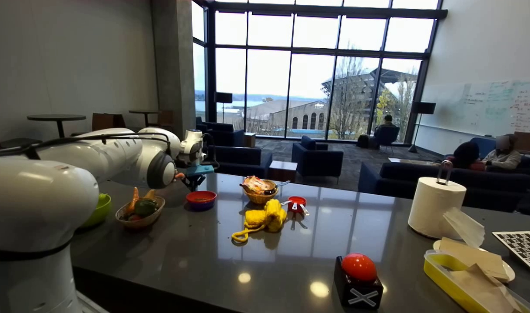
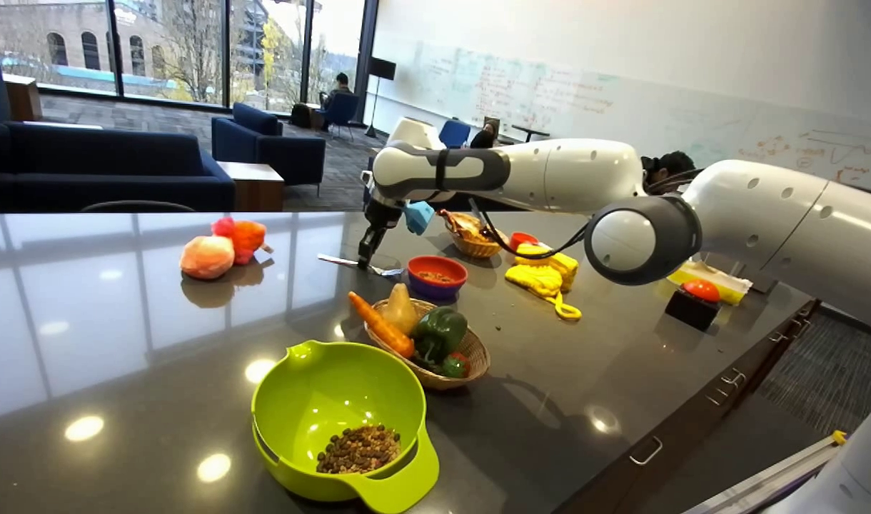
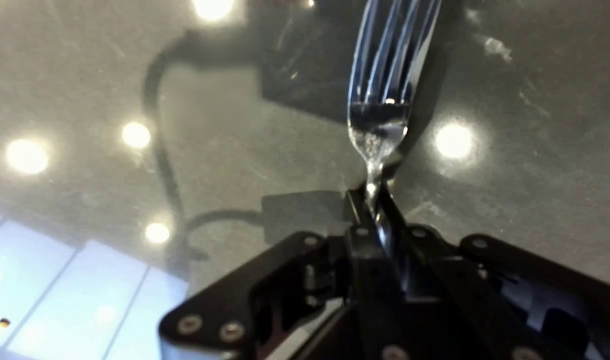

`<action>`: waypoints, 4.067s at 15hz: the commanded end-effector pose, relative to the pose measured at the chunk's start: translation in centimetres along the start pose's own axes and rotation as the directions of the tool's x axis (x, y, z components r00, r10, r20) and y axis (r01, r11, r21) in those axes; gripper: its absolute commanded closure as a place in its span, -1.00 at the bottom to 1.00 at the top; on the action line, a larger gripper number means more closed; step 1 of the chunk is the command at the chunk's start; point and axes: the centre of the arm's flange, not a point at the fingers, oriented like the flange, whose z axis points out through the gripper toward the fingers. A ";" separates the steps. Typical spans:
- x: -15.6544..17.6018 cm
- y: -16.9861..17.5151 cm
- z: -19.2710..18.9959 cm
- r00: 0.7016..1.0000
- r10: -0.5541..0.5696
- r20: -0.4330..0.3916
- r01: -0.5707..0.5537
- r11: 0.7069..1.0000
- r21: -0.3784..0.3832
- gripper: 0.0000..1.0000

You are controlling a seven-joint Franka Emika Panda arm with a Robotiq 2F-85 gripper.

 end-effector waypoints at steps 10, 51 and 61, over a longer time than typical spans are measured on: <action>2.9 1.7 -6.8 0.999 -0.031 0.040 0.035 0.996 -0.086 0.96; -9.6 4.0 -28.5 0.967 0.254 -0.032 -0.245 0.956 0.162 0.96; -11.7 3.1 -30.3 0.827 0.526 0.199 -0.551 0.829 0.098 0.96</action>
